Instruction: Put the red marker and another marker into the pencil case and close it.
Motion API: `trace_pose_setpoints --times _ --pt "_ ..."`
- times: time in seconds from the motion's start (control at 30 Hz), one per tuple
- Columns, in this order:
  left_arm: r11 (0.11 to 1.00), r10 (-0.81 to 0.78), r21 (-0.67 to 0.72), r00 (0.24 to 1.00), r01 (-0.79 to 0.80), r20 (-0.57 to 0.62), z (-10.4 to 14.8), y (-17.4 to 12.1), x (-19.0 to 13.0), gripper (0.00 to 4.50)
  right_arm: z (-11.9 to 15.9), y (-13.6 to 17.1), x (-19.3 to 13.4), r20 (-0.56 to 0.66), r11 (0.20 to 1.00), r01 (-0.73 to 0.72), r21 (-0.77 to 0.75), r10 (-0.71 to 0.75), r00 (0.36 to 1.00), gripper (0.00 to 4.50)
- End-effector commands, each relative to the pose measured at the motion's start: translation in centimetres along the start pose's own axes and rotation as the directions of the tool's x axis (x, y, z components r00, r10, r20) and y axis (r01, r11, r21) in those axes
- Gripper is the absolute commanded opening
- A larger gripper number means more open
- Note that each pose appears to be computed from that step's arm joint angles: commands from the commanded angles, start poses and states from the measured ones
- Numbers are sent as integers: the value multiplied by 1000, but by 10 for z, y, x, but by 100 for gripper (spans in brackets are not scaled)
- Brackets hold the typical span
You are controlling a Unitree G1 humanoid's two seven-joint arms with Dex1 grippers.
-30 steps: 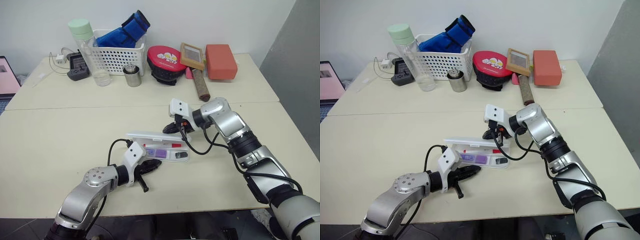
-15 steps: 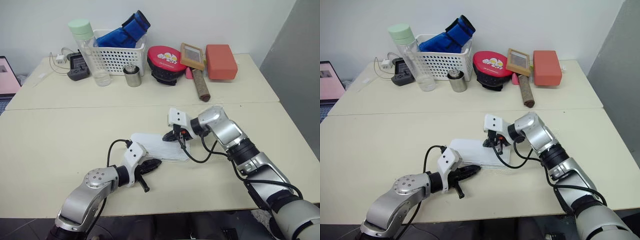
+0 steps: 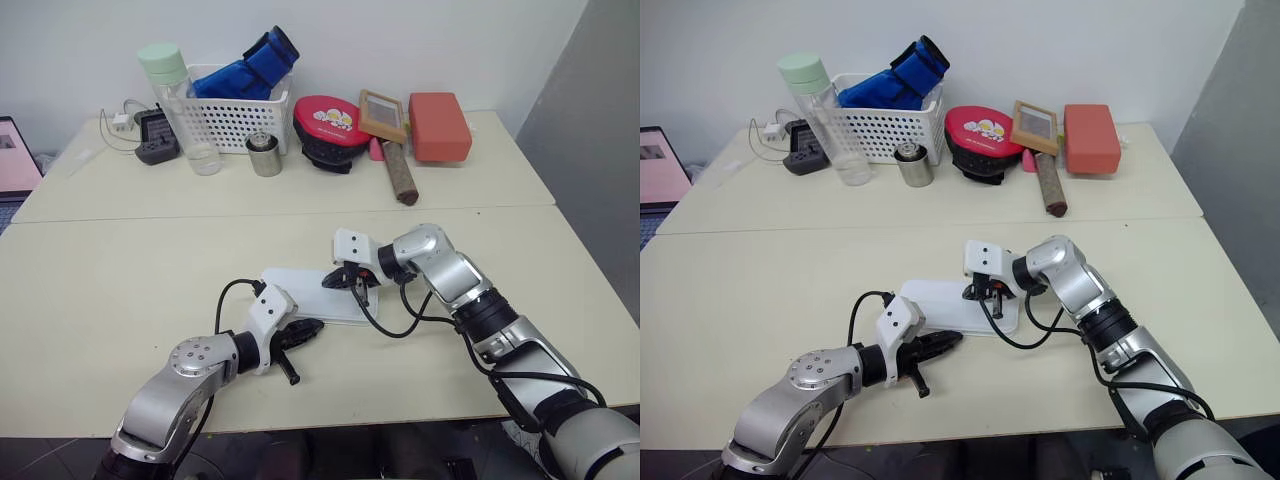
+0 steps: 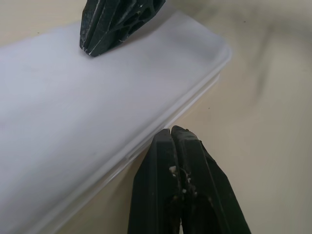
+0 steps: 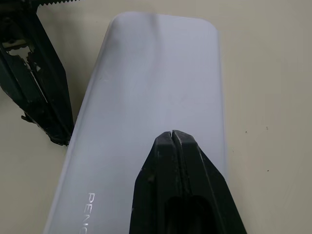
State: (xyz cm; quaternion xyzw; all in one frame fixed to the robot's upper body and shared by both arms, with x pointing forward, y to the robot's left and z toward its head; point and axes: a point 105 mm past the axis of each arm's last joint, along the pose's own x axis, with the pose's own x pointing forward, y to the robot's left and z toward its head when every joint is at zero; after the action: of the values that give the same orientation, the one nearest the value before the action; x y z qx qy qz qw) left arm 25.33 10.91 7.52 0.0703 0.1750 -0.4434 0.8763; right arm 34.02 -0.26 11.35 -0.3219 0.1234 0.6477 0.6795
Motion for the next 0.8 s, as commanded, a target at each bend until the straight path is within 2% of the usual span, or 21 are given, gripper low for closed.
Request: trace_pose_setpoints --times 0.03,0.17,0.2,0.27,0.4,0.47,0.5,0.67,0.8 --pt "999 -31 32 998 29 54 17 -6 -5 4 -5 16 3 9 995 -73 62 73 997 0" --pt "998 -69 21 990 67 123 37 -8 -22 4 27 14 -25 181 990 -87 111 66 981 0" --pt "999 -38 24 984 34 174 51 2 -29 4 38 12 -40 258 989 -75 129 39 965 0" --pt "1000 13 22 971 -19 237 68 16 -40 4 48 11 -60 339 986 -54 160 -3 941 0" --pt "996 86 -22 933 -84 351 97 39 -63 4 33 8 -86 323 970 34 240 -113 940 0" --pt "986 162 -38 916 -159 367 102 57 -75 0 21 3 -97 290 954 98 285 -183 939 35" --pt "975 217 -36 912 -218 349 100 70 -83 20 14 2 -104 272 945 123 302 -209 939 43" --pt "920 387 -40 882 -391 269 83 117 -118 115 -14 -6 -139 174 886 283 367 -364 915 163" --pt "906 415 -17 879 -423 234 76 130 -135 195 -25 -14 -158 122 841 375 389 -451 884 259"
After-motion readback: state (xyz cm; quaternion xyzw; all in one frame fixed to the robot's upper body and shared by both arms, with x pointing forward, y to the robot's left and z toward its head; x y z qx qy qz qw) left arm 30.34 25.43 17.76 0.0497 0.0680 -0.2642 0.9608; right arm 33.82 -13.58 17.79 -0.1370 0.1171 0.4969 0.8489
